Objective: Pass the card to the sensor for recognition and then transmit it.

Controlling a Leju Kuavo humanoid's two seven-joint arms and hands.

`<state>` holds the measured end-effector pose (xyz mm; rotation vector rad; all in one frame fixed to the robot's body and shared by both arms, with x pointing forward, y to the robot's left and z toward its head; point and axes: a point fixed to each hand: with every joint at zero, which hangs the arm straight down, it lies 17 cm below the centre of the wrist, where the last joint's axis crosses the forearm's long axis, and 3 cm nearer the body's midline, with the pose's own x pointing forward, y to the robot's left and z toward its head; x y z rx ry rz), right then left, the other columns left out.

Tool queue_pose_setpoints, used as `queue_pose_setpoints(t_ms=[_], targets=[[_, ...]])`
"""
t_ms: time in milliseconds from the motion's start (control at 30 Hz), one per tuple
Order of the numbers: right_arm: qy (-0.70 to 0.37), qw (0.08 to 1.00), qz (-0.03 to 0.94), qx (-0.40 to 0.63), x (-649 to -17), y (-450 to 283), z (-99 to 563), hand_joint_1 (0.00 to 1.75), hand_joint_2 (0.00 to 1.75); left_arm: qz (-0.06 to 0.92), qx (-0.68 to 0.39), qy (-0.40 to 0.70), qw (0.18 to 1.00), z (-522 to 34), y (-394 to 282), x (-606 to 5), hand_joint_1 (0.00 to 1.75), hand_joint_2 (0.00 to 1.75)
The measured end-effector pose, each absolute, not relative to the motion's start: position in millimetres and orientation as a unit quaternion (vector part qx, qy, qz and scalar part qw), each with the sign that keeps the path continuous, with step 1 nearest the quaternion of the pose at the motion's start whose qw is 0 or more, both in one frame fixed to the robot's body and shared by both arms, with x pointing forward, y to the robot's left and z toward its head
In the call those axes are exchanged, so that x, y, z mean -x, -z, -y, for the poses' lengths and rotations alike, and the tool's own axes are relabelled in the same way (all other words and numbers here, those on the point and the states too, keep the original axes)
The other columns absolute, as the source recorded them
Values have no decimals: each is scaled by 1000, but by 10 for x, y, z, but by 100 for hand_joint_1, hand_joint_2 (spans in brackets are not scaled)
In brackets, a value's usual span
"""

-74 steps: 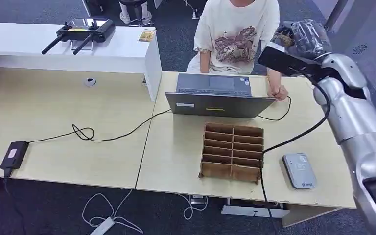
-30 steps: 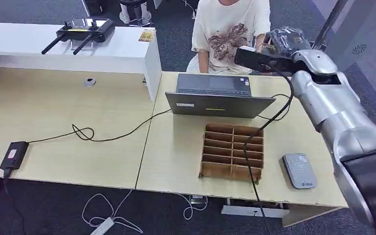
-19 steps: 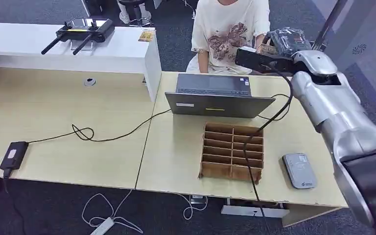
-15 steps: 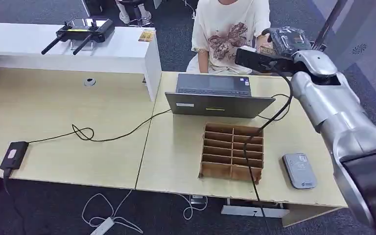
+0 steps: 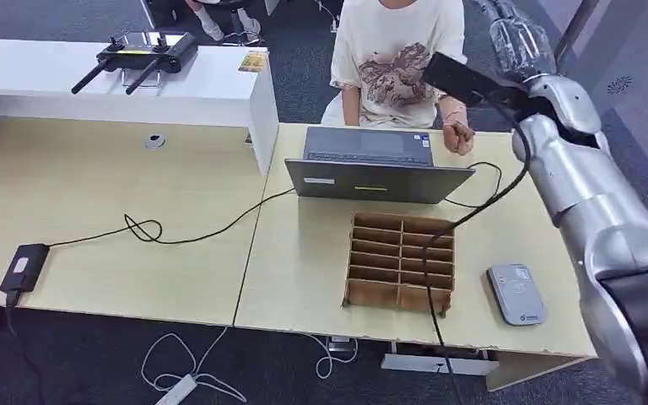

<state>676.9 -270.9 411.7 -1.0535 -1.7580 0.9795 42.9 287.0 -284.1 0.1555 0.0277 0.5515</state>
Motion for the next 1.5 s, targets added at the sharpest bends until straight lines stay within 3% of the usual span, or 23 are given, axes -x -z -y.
queue_pose_setpoints(t_ms=[367,633,1267,1500], targets=[[-188,401,857,262,-6343,-4592,3036,0,175,-24,-78,-287,954,-2827,2841,-389,0,175],[-92,335,914,208,-5425,-4496,3246,0,175,-26,-71,-294,953,-2759,2841,-379,0,175],[-91,322,933,129,-3718,-3535,3331,0,175,-27,-59,-307,949,-2650,2839,-382,0,175],[-71,387,910,130,-3118,-2774,3153,0,175,-30,-54,-303,951,-2609,2838,-374,0,175]])
